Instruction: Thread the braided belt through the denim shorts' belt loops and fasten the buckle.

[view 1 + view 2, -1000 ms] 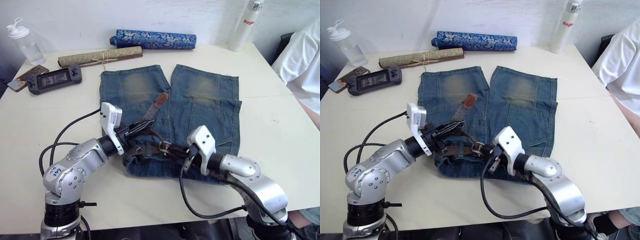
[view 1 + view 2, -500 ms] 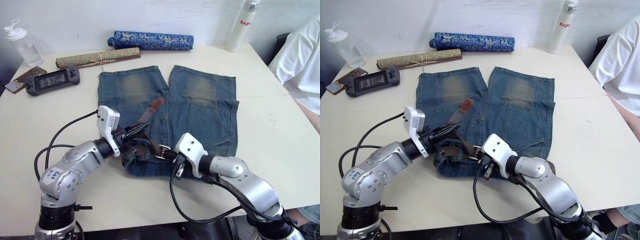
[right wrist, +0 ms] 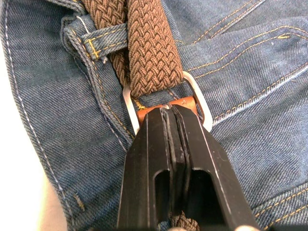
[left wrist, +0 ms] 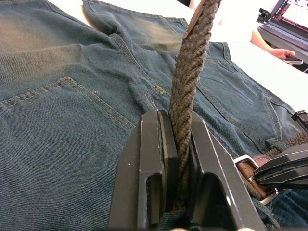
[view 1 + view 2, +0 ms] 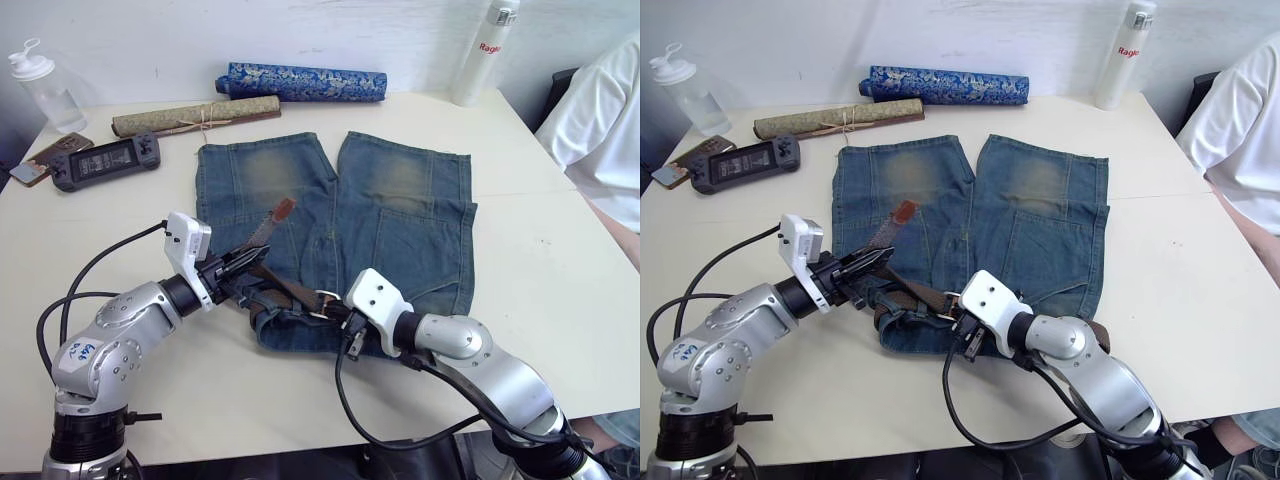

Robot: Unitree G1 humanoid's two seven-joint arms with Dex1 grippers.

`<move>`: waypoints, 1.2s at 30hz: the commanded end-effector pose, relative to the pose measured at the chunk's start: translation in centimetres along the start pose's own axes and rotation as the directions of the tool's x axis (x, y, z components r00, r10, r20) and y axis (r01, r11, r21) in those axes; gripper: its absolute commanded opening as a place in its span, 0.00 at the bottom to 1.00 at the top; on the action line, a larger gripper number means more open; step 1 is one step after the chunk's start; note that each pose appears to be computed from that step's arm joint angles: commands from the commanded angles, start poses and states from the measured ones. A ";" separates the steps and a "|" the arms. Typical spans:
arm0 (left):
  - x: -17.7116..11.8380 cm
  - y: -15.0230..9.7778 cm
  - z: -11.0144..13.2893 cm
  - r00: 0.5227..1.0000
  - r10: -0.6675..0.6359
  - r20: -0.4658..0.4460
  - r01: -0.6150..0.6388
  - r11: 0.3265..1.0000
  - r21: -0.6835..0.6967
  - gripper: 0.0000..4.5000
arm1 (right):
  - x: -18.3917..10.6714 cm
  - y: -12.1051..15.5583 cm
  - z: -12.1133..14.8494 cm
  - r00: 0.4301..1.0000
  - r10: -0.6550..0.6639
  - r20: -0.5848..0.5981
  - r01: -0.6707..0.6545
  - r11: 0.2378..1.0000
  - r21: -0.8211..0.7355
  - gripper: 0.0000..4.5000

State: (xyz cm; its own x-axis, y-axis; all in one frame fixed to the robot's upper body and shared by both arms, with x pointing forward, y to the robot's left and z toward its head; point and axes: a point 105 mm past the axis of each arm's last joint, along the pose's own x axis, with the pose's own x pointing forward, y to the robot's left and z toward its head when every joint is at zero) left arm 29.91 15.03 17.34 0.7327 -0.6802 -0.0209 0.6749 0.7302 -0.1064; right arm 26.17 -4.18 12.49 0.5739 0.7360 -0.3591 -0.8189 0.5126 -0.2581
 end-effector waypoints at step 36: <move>-0.2 -0.5 0.6 0.999 -0.046 -0.009 0.047 0.992 0.121 0.00 | -1.1 -1.4 3.6 0.997 -0.050 0.067 0.045 0.997 0.069 0.02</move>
State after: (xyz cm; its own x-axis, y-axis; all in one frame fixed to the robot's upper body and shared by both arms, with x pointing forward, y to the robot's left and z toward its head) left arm 29.72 14.53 17.03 0.6958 -0.7162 -0.0545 0.7159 0.6977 -0.0284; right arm 27.32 -4.24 15.12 0.6095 0.7194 -0.3332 -0.7913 0.5773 -0.2012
